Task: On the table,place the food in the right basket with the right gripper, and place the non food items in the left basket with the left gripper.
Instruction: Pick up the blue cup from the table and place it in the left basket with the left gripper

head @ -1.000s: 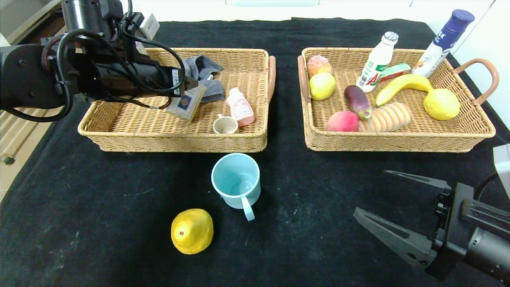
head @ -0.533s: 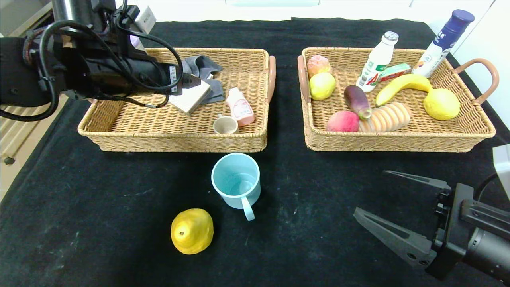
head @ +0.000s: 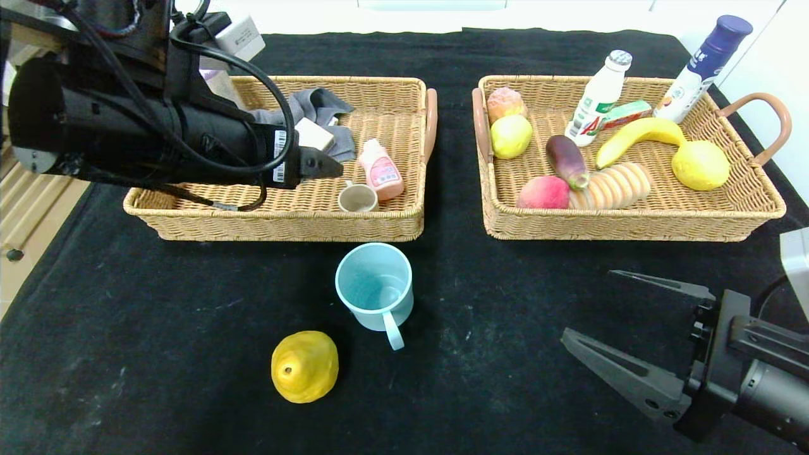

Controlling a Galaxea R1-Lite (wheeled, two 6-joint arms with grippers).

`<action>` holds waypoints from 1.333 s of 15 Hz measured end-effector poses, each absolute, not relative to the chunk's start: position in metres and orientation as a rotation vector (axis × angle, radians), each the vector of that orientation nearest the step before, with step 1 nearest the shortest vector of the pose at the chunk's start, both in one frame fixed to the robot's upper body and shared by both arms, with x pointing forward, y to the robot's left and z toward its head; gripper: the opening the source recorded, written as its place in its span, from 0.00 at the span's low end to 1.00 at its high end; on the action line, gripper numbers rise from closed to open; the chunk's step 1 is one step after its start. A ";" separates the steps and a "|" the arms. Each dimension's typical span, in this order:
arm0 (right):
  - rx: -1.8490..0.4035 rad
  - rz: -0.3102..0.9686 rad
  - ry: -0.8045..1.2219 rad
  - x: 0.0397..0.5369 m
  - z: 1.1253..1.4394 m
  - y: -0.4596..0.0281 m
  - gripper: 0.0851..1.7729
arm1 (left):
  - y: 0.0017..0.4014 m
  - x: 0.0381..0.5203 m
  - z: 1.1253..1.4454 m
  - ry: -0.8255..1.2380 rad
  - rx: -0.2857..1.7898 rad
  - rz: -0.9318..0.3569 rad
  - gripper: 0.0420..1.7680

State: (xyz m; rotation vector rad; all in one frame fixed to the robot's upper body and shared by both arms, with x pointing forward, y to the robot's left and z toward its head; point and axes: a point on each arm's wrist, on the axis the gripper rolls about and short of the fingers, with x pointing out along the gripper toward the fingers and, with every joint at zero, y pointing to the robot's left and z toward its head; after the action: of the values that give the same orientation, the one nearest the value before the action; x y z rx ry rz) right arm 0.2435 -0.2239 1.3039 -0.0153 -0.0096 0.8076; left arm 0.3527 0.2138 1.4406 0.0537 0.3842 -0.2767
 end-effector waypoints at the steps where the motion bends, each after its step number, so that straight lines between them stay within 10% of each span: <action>1: -0.015 0.818 -0.010 0.242 1.304 -0.222 0.96 | 0.210 0.342 1.440 0.417 0.059 -0.293 0.94; 20: -0.014 0.791 -0.013 0.245 1.305 -0.227 0.96 | 0.179 0.306 1.405 0.642 0.177 -0.368 0.96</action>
State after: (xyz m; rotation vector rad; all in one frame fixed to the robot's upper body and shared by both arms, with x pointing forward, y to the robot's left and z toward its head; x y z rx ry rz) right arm 0.2455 -0.2266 1.3047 -0.0142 -0.0127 0.7906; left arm 0.3063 0.1788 1.4050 0.1772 0.6417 -0.3678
